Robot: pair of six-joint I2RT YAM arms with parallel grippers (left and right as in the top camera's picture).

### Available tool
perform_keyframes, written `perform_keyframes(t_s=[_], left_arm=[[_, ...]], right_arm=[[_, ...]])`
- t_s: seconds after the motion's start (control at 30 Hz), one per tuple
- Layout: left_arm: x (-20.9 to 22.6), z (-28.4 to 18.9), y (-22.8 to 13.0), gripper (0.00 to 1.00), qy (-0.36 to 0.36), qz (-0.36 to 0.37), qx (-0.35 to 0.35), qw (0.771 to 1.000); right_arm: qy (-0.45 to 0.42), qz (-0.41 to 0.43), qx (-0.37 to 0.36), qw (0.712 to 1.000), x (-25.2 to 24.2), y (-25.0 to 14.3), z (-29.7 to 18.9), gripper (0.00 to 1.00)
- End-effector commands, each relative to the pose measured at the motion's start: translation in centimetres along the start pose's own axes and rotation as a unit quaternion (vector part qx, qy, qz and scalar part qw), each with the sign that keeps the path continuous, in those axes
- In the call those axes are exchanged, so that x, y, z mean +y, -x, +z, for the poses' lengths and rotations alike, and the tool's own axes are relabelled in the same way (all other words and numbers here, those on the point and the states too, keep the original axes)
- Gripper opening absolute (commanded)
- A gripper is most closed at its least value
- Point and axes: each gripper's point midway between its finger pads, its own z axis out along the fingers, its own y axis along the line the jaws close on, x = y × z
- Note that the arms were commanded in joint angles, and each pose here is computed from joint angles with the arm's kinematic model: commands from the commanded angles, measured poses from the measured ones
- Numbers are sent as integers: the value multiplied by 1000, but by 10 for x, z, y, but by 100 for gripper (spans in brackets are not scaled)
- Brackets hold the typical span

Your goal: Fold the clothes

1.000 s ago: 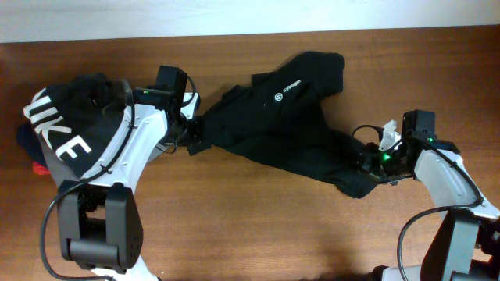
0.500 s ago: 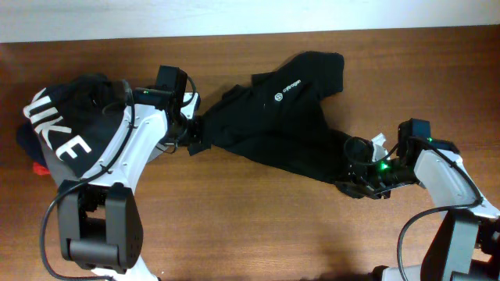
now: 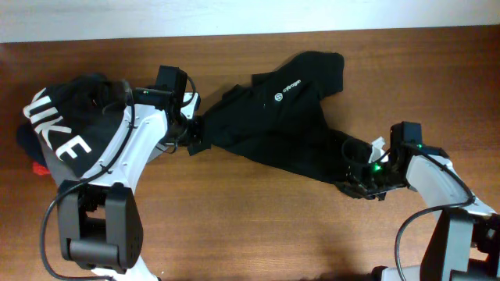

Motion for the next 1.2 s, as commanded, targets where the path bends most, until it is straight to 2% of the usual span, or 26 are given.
perform_keyframes(t_s=[0.0, 0.2, 0.43, 0.5, 0.57, 0.6, 0.7, 0.8, 0.9, 1.17], left_arm=[[1, -6, 2, 1, 3, -1, -7, 1000], [1, -6, 2, 1, 3, -1, -5, 1000], [1, -6, 2, 1, 3, -1, -5, 1000], [1, -6, 2, 1, 3, -1, -5, 1000], [1, -6, 1, 1, 3, -1, -5, 1000], [1, -6, 1, 1, 3, -1, -5, 1000], [1, -6, 1, 1, 3, -1, -5, 1000], [1, -6, 1, 1, 3, -1, -5, 1000], [1, -6, 1, 1, 3, -1, -4, 1000], [0, -11, -1, 0, 3, -1, -4, 1000]], right_arm=[[-10, 32, 5, 999, -7, -4, 7, 34], [-9, 38, 1, 999, -8, -3, 9, 28], [2, 32, -11, 999, -3, 4, 9, 13], [3, 31, -14, 999, -3, 5, 9, 16], [2, 31, -14, 999, -3, 5, 9, 31], [2, 31, -14, 999, -3, 5, 9, 34], [1, 32, -12, 999, -4, 4, 9, 34], [-8, 48, -12, 999, -8, 3, 11, 23], [-13, 51, -10, 999, -11, 1, 14, 5], [88, -29, -3, 996, 35, -8, -10, 4]])
